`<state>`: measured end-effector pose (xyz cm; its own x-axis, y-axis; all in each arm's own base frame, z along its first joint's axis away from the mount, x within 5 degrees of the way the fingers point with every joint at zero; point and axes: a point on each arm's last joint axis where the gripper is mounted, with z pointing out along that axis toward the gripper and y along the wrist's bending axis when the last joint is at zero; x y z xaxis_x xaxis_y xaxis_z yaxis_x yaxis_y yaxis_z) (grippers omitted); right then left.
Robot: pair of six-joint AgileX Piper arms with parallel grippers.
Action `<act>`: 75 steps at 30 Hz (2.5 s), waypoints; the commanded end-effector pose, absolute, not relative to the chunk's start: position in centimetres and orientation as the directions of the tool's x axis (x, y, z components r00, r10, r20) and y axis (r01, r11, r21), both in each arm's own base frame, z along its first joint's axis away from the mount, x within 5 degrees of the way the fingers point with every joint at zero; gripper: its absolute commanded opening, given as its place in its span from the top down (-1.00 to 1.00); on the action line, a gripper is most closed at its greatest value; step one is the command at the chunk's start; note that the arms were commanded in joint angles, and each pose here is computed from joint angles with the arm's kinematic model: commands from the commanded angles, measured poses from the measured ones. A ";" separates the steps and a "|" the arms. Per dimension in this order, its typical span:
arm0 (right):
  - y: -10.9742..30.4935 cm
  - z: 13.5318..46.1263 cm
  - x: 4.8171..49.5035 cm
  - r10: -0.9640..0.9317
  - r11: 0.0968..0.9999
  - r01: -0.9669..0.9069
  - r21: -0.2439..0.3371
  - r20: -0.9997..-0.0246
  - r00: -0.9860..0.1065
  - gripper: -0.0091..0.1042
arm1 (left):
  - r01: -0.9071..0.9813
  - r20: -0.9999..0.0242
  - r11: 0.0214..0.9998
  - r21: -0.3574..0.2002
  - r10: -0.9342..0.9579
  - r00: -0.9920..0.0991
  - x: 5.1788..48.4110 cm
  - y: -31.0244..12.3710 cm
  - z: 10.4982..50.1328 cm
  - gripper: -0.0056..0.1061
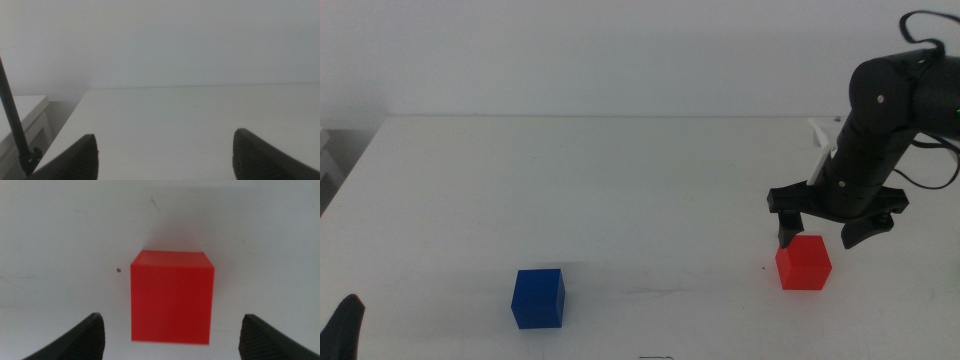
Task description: Stack red cubes first, then green, then blue cubes in a specific spot.
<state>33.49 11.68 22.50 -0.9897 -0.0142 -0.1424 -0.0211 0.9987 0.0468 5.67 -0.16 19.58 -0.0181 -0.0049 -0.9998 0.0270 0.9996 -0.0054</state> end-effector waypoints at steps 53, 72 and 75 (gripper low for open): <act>26.9 26.7 34.4 -0.163 0.985 -0.172 0.021 -0.209 -0.964 0.86 | 0.028 -0.995 0.999 -0.018 -0.020 0.093 5.5 -0.1 20.6 -0.71; 30.5 22.5 33.5 -0.133 0.990 -0.139 0.021 -0.168 -0.977 0.86 | 0.028 -0.995 0.999 -0.018 -0.020 0.093 5.5 -0.1 20.6 -0.71; 30.8 22.5 33.9 -0.119 0.990 -0.131 0.044 -0.207 -0.971 0.86 | 0.028 -0.995 0.999 -0.018 -0.020 0.093 5.5 -0.1 20.6 -0.71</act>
